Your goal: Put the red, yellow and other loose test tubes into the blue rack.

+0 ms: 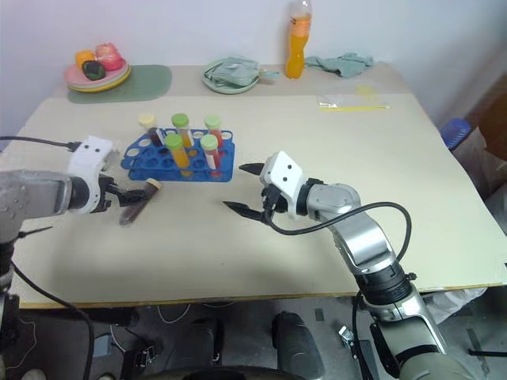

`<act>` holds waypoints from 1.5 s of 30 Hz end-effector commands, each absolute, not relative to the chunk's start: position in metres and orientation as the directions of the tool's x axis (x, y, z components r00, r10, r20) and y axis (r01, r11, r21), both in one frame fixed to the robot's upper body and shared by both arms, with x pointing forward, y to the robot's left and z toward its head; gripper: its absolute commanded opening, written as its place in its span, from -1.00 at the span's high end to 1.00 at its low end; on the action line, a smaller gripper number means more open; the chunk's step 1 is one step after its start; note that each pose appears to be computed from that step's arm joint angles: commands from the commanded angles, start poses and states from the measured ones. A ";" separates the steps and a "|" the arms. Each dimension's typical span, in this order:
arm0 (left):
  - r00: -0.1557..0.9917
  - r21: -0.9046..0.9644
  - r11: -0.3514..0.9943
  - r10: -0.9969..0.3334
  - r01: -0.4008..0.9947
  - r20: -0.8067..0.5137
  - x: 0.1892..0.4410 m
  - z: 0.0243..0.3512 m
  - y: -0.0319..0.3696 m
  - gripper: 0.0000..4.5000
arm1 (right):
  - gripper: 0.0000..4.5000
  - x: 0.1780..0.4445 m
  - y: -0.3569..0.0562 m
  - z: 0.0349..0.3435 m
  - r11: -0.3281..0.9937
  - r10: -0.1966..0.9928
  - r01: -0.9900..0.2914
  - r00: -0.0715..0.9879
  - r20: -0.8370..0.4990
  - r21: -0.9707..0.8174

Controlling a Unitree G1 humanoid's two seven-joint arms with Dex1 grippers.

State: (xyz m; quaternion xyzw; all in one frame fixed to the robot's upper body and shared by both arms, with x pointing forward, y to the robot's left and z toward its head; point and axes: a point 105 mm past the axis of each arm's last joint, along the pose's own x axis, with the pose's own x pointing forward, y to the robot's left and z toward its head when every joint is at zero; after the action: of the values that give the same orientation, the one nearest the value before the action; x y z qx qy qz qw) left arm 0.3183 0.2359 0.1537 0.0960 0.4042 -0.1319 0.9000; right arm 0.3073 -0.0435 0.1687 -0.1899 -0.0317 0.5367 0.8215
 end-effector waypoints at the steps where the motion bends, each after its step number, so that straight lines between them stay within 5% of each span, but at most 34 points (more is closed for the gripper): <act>1: 0.595 0.106 0.951 -0.092 0.290 -0.798 0.323 0.149 0.242 -0.98 | -0.92 0.304 -0.039 0.178 0.346 0.903 -0.858 0.414 -0.115 -0.379; 12: 0.517 0.128 0.946 -0.048 0.299 -0.855 0.351 0.135 0.259 -0.98 | -0.92 0.300 -0.039 0.172 0.356 0.895 -0.852 0.429 -0.120 -0.384; 15: 0.509 0.129 0.943 -0.048 0.307 -0.860 0.356 0.133 0.260 -0.62 | -0.92 0.300 -0.037 0.172 0.357 0.895 -0.849 0.431 -0.118 -0.390; 21: 0.488 0.104 0.924 -0.097 0.367 -0.867 0.352 0.135 0.263 0.64 | -0.92 0.299 -0.038 0.172 0.360 0.893 -0.846 0.435 -0.119 -0.394; 25: 0.483 0.072 0.875 -0.194 0.479 -0.854 0.333 0.146 0.270 0.66 | -0.92 0.298 -0.039 0.173 0.364 0.890 -0.843 0.440 -0.117 -0.397; 29: 0.735 0.180 0.804 -0.395 0.567 -0.551 0.331 0.184 0.270 0.66 | -0.92 0.298 -0.041 0.174 0.374 0.886 -0.839 0.449 -0.113 -0.396; 33: 0.954 0.254 0.919 -0.289 0.300 -0.079 0.343 0.224 0.279 0.66 | -0.92 0.298 -0.040 0.174 0.381 0.886 -0.838 0.451 -0.105 -0.391; 39: 0.915 0.174 0.983 -0.016 -0.060 0.404 0.350 0.246 0.259 0.66 | -0.92 0.299 -0.029 0.177 0.363 0.900 -0.849 0.426 -0.092 -0.384; 45: 0.870 0.155 0.984 0.003 -0.092 0.494 0.367 0.218 0.221 0.66 | -0.92 0.299 -0.021 0.181 0.348 0.909 -0.854 0.408 -0.082 -0.388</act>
State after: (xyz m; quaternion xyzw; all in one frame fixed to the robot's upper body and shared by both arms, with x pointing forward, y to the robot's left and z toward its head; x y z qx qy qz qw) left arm 0.3691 0.2236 0.2029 0.0713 -0.2109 0.0189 0.9747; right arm 0.3012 -0.0255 0.1689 -0.1841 -0.0502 0.5349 0.8231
